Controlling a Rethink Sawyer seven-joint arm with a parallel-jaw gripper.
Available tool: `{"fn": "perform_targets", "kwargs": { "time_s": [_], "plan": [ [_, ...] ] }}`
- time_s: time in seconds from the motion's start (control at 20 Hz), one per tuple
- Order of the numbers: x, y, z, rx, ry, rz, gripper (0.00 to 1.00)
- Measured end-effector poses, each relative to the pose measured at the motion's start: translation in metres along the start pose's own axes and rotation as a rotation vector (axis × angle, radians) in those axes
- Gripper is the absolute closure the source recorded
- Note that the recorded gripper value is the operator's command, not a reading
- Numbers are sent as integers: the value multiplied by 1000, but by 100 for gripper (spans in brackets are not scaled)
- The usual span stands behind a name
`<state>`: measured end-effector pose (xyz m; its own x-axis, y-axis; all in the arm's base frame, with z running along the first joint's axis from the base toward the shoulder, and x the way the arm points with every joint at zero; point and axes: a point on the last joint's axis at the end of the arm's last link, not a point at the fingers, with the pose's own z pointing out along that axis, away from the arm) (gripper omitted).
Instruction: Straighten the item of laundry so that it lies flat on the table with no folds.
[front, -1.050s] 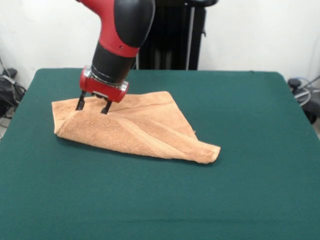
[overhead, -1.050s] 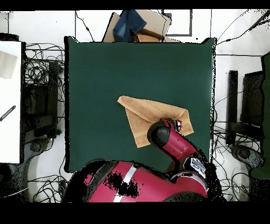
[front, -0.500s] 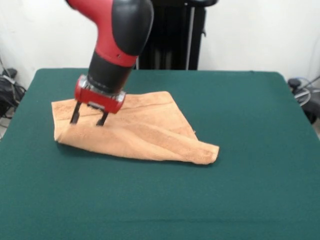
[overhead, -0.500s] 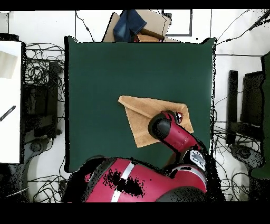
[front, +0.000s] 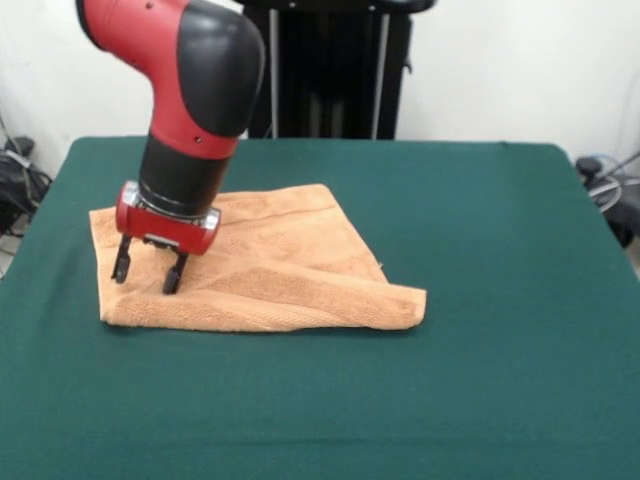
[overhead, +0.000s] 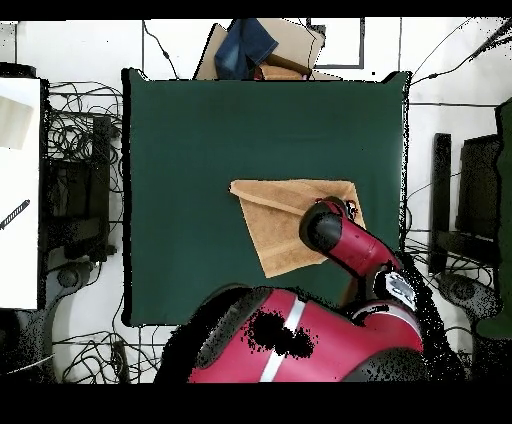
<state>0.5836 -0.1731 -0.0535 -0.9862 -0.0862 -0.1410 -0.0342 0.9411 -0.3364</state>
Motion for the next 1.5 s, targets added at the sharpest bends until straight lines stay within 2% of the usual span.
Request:
{"fn": "perform_targets", "kwargs": {
  "time_s": [0.1,0.35,0.85,1.05,1.5],
  "plan": [
    [-2,-2,1,-20,6,-22,0],
    [-5,-5,1,-41,31,-29,0],
    [-6,-3,-3,-42,41,-39,0],
    [-8,6,-13,-39,36,-56,0],
    [-24,19,-59,-23,-7,-86,0]
  ]
}}
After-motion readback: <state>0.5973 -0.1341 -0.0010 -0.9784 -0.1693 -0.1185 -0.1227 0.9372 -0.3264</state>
